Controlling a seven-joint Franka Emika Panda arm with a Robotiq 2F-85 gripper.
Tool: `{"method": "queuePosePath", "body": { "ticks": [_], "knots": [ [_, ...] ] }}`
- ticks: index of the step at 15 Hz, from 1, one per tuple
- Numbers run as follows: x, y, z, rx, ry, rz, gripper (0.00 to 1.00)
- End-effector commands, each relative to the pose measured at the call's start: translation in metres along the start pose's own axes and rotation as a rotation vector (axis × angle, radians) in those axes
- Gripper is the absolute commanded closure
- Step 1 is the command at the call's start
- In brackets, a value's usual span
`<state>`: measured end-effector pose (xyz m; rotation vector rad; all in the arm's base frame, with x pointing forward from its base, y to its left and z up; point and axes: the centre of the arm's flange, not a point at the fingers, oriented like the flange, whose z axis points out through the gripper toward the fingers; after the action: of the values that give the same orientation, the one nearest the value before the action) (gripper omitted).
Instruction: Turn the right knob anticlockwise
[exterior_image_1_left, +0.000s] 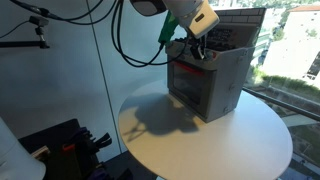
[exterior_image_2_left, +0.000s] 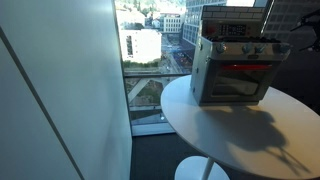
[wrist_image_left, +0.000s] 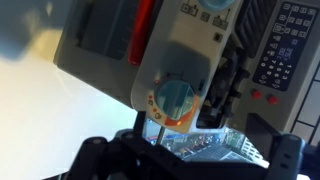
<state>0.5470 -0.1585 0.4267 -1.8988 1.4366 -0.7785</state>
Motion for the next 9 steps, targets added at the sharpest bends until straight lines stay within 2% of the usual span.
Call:
{"method": "queuePosePath", "body": {
  "ticks": [1,9],
  "knots": [
    [0.0071,-0.0053,0.0063,0.028,0.015,-0.002,0.00],
    [0.0066,-0.0074,0.0108,0.033,0.012,-0.009,0.00]
  ]
}}
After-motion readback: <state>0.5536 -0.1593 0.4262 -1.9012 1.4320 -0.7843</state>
